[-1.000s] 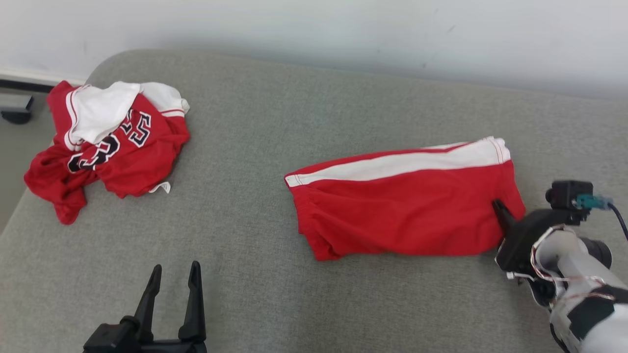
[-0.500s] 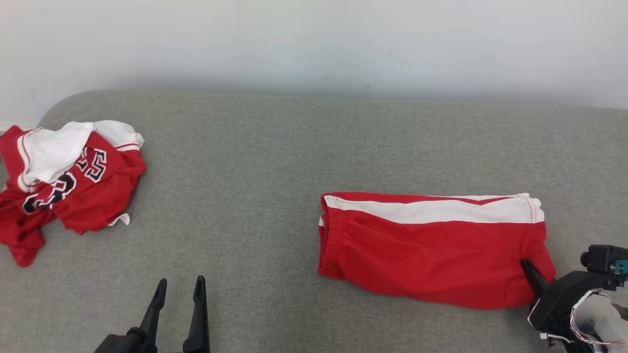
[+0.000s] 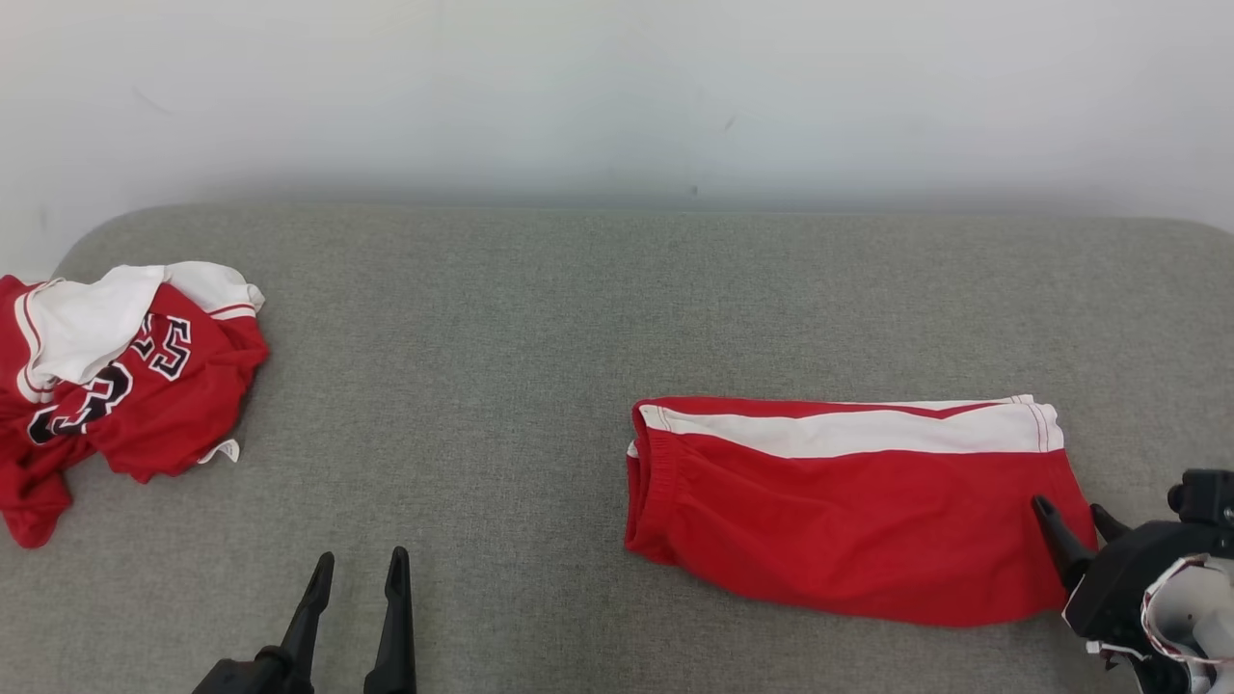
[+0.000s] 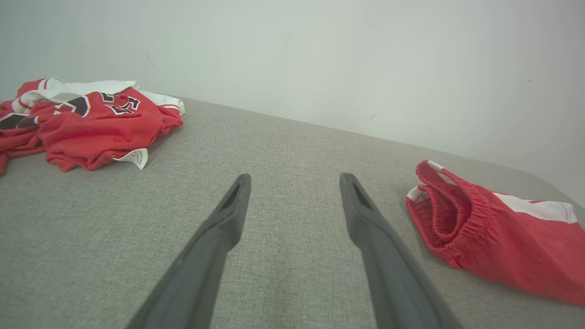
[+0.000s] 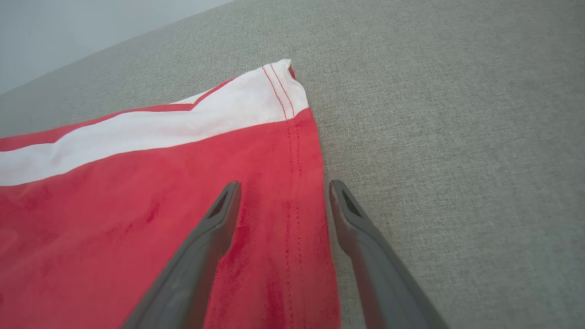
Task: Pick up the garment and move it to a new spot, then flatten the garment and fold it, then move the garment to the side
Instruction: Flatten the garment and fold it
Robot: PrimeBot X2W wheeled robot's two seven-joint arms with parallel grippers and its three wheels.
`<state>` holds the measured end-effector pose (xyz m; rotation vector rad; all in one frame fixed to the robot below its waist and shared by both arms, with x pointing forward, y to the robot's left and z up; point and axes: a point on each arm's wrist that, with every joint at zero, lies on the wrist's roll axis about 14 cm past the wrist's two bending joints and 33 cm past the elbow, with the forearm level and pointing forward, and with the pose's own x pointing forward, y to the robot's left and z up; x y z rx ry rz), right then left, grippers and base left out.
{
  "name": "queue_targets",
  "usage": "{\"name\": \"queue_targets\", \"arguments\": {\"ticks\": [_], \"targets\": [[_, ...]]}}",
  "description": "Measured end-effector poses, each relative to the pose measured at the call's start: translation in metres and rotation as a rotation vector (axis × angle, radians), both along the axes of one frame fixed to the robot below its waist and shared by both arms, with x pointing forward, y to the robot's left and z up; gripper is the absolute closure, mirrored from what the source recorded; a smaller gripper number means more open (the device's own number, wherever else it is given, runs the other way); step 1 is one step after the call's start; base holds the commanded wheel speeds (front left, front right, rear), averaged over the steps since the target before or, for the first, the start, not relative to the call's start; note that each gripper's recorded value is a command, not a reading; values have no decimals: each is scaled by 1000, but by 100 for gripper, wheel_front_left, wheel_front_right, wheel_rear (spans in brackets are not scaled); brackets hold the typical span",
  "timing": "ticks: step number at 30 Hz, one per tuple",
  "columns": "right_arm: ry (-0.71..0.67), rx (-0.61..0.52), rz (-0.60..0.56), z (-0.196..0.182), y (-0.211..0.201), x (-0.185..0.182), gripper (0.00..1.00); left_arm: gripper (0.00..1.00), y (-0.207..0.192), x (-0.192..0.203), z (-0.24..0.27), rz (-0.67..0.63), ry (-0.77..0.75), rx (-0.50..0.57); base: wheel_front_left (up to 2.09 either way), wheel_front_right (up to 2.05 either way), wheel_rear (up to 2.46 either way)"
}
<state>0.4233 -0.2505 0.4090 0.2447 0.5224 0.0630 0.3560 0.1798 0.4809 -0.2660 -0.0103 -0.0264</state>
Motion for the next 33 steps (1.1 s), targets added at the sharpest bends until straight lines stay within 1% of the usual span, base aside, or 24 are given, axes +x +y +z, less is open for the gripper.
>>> {"name": "queue_targets", "arguments": {"ticks": [4,9,13,18,19,20,21,22,28,33], "targets": [[29,-61,21,2,-4,8,0,0,1,-2,1,4,-2,0,0,0,0],[107,-113,36,-10,-6,11,0,0,7,-4,0,22,0,2,0,0,0],[154,-103,48,-20,4,14,0,0,9,-5,-4,30,15,3,0,0,0],[198,-89,36,-30,7,16,0,0,11,-4,-7,36,25,3,0,0,0],[207,-77,33,-32,9,16,24,0,11,-3,-7,37,26,3,0,0,0],[212,-68,32,-33,10,17,24,0,12,-3,-7,38,26,4,0,0,0],[210,-60,29,-33,11,18,73,0,12,-2,-8,38,27,4,0,0,0],[207,-57,27,-32,11,18,100,0,12,-2,-8,39,28,3,0,0,0],[190,-68,-12,-23,-9,15,100,0,8,-1,-7,27,25,0,0,0,0],[179,-132,-83,-10,-54,9,100,0,5,1,-5,16,15,-3,0,0,0]]}}
